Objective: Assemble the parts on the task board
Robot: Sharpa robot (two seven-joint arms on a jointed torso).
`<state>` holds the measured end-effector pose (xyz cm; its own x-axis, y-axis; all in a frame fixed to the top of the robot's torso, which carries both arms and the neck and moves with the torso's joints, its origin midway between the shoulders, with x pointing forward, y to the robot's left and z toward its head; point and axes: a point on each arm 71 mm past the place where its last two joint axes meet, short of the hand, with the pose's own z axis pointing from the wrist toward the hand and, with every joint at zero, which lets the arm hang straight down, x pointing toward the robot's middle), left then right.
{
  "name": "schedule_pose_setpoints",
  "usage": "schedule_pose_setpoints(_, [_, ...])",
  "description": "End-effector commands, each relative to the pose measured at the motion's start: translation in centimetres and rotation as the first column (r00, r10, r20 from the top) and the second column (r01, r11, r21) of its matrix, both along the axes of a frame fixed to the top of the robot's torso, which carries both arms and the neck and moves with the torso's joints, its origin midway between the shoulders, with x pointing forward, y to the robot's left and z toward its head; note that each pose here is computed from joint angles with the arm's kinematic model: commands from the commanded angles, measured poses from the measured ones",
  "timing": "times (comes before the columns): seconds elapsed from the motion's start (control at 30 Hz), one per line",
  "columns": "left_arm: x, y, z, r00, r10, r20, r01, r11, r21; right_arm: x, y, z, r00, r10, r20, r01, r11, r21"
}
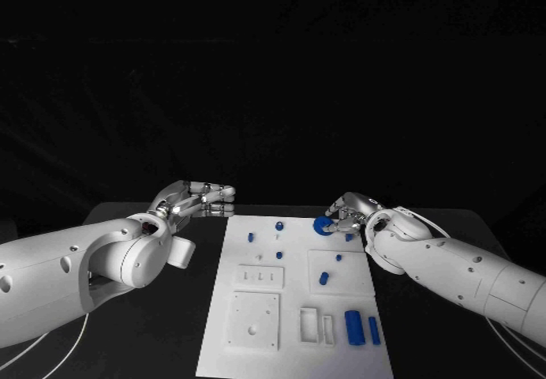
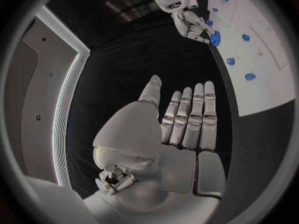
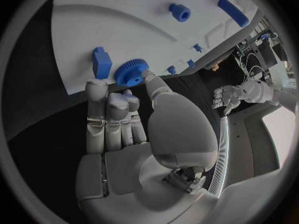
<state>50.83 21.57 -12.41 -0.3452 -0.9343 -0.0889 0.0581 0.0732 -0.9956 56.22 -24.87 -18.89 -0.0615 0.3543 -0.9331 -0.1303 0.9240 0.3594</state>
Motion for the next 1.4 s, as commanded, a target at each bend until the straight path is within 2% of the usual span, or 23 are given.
schedule_pose_setpoints(0.03, [-0.06, -0.23, 0.12, 1.000, -0.019, 0.008, 0.019, 1.000, -0.003, 0.07, 0.11, -0.17, 1.000, 0.001, -0.012, -0.001, 1.000, -0.004])
schedule_pose_setpoints(0.87, [-0.06, -0.24, 0.10, 1.000, -0.016, 0.005, 0.016, 1.000, 0.000, 0.43, 0.56, -0.78, 0.999, 0.003, -0.042, -0.004, 0.999, -0.045])
schedule_pose_setpoints(1.4, [0.05, -0.19, -0.05, 1.000, -0.013, 0.003, 0.013, 1.000, 0.005, 0.24, 0.69, -0.58, 0.999, 0.010, -0.034, -0.012, 0.997, -0.072])
